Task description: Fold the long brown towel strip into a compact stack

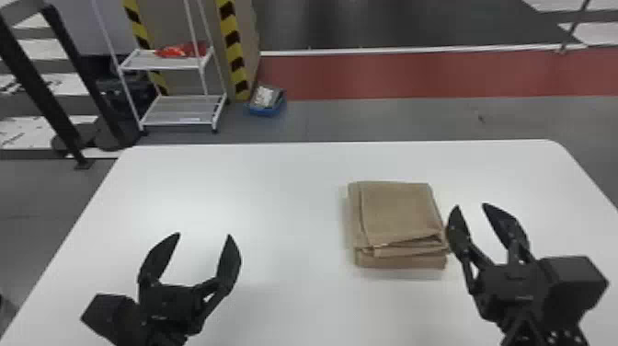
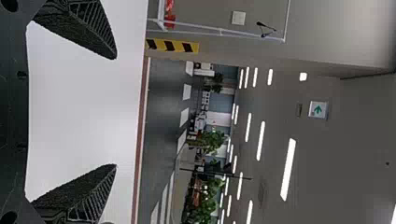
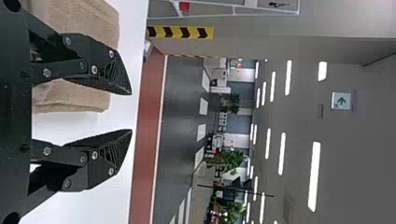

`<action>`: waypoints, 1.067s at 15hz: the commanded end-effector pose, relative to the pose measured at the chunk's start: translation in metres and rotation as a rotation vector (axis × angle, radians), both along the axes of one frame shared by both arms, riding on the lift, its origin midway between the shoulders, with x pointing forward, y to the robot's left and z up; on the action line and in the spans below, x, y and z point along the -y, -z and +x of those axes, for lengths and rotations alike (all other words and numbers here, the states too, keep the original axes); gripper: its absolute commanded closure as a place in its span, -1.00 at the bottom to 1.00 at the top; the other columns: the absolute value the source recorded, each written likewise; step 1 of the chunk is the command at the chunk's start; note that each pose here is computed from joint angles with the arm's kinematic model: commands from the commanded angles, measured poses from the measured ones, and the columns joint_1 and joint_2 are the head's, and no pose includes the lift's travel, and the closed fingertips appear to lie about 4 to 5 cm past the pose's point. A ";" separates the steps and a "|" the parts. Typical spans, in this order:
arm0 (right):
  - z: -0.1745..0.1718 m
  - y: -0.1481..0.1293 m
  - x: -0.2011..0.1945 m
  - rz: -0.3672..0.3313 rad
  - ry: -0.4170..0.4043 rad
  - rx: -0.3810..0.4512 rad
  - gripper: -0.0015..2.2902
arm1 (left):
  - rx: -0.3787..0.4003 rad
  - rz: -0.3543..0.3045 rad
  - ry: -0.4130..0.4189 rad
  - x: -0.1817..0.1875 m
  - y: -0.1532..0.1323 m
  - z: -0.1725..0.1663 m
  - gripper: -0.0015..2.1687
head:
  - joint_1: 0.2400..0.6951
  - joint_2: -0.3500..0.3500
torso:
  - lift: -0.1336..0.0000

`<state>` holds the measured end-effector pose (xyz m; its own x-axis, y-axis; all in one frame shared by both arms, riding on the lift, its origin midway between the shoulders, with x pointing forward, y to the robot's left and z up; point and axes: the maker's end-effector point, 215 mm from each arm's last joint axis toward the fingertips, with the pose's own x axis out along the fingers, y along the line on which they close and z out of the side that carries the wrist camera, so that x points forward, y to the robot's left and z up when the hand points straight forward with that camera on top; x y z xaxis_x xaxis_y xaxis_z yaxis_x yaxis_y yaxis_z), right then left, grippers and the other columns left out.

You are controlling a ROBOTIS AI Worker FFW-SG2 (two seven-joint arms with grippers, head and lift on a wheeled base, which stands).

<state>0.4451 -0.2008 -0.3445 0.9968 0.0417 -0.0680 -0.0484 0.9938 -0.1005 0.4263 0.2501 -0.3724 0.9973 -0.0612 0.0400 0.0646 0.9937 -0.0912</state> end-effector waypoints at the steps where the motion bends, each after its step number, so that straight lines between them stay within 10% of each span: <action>1: -0.027 0.017 0.005 -0.021 0.034 -0.039 -0.90 | 0.027 0.038 -0.017 -0.002 -0.010 -0.014 -0.96 | 1.00 0.19 | -0.81; 16: -0.062 0.015 -0.035 0.018 -0.046 0.019 -0.90 | -0.024 0.072 -0.130 -0.052 -0.003 -0.047 -0.96 | 1.00 0.55 | -0.81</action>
